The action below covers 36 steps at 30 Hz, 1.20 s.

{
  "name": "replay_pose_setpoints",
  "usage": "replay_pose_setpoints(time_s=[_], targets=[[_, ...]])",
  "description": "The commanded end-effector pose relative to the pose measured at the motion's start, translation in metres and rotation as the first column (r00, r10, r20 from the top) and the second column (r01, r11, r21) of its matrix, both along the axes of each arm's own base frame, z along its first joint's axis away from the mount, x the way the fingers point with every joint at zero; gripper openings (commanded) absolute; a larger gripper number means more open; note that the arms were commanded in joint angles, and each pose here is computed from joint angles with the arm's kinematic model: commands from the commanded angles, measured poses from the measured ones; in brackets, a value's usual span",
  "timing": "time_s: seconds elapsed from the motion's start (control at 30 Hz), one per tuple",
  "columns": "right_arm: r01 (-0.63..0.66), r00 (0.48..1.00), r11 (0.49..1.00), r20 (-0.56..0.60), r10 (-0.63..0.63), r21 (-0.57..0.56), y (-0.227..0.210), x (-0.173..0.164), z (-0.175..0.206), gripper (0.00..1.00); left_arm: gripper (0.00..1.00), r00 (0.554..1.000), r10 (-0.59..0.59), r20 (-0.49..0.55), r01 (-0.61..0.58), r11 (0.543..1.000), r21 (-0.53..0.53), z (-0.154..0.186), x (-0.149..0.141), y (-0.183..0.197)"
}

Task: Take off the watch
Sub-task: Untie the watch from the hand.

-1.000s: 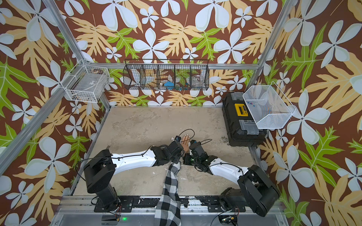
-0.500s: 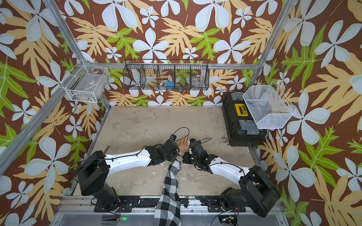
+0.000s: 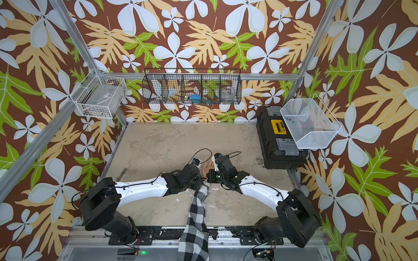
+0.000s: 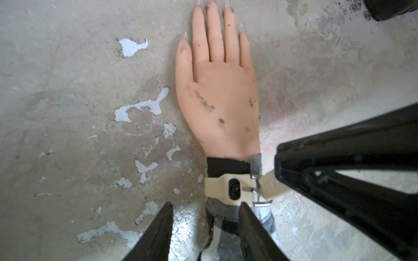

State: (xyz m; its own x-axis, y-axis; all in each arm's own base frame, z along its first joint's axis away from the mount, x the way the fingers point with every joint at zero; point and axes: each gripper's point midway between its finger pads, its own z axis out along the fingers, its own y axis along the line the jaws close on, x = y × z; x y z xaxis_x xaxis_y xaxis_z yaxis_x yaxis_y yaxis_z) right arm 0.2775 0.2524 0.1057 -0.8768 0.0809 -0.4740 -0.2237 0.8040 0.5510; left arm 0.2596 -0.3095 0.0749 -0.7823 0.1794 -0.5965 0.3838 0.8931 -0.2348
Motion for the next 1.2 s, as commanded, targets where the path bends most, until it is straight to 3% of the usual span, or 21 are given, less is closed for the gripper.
replay_pose_setpoints(time_s=[0.0,0.07,0.17,0.3,0.6,0.73,1.0,1.17], targets=[[-0.042,0.999,0.999,0.011,0.042,0.005,0.007,0.002,0.005,0.0,0.49,1.0,-0.006,0.0,0.006,0.998,-0.061,0.002,-0.001,-0.007],[-0.053,0.999,0.999,0.01,0.053,0.005,0.011,0.003,0.006,0.01,0.49,1.0,-0.006,-0.003,0.006,0.997,-0.071,0.0,-0.002,-0.008],[-0.075,0.997,0.997,0.004,0.075,0.015,0.017,0.005,0.008,0.11,0.49,1.0,-0.001,-0.01,0.0,0.997,-0.076,-0.004,-0.003,-0.006],[-0.072,0.997,0.997,0.005,0.072,0.034,0.021,0.006,0.017,0.39,0.49,1.0,0.007,-0.017,-0.009,0.996,-0.085,-0.008,-0.006,-0.003],[0.013,0.999,0.992,-0.047,-0.007,0.126,0.005,-0.016,0.03,0.66,0.49,1.0,0.018,-0.016,-0.019,0.994,-0.106,-0.01,-0.008,-0.001],[0.048,0.995,0.98,-0.091,-0.031,0.195,0.004,-0.026,0.025,0.71,0.49,1.0,0.025,-0.011,-0.026,0.992,-0.12,-0.009,-0.008,0.001],[0.093,0.983,0.942,-0.178,-0.036,0.321,0.015,-0.03,0.01,0.71,0.48,0.999,0.048,-0.02,-0.051,0.987,-0.151,-0.008,-0.007,0.005],[0.098,0.982,0.934,-0.186,-0.034,0.344,0.02,-0.028,0.008,0.71,0.48,0.999,0.051,-0.019,-0.054,0.985,-0.162,-0.008,-0.009,0.007]])
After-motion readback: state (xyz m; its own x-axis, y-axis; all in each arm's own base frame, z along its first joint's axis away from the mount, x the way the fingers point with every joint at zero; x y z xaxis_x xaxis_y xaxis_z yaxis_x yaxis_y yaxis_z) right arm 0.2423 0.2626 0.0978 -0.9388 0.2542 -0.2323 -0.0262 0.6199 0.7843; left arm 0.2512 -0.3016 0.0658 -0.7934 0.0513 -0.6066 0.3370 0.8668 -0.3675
